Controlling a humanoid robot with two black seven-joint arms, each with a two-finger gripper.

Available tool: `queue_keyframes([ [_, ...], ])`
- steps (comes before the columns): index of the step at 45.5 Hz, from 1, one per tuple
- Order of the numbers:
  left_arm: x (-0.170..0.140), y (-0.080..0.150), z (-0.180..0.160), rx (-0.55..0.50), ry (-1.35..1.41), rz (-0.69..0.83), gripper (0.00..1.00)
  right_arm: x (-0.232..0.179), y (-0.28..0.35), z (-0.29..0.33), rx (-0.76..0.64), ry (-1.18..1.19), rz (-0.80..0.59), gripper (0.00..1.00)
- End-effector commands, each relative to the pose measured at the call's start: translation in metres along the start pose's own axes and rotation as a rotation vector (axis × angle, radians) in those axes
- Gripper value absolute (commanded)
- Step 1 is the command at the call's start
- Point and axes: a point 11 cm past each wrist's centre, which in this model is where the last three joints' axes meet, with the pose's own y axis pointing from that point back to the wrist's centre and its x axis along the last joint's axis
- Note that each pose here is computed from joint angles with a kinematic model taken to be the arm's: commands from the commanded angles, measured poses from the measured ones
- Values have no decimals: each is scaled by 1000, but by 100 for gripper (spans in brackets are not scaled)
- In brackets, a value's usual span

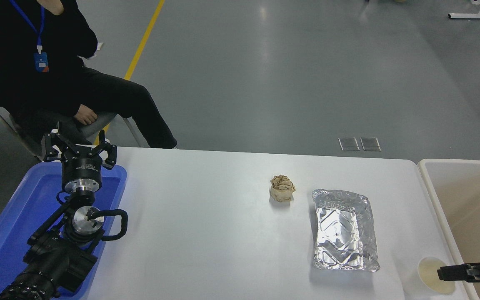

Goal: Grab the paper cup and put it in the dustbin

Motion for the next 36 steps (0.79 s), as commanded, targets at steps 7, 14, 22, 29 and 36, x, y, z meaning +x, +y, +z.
queue_keyframes([
  [7,0,0,0,0,-1,1,99,-6,-8,-6,25,14,-2,64],
  [14,0,0,0,0,-1,1,99,-6,-10,-9,31,23,-7,40],
  [22,0,0,0,0,0,0,99,-7,-11,-9,25,26,-12,0],
  [29,0,0,0,0,0,0,99,-8,-10,-8,21,25,-15,0],
  [36,0,0,0,0,0,0,99,-8,-8,-7,23,12,-10,0],
])
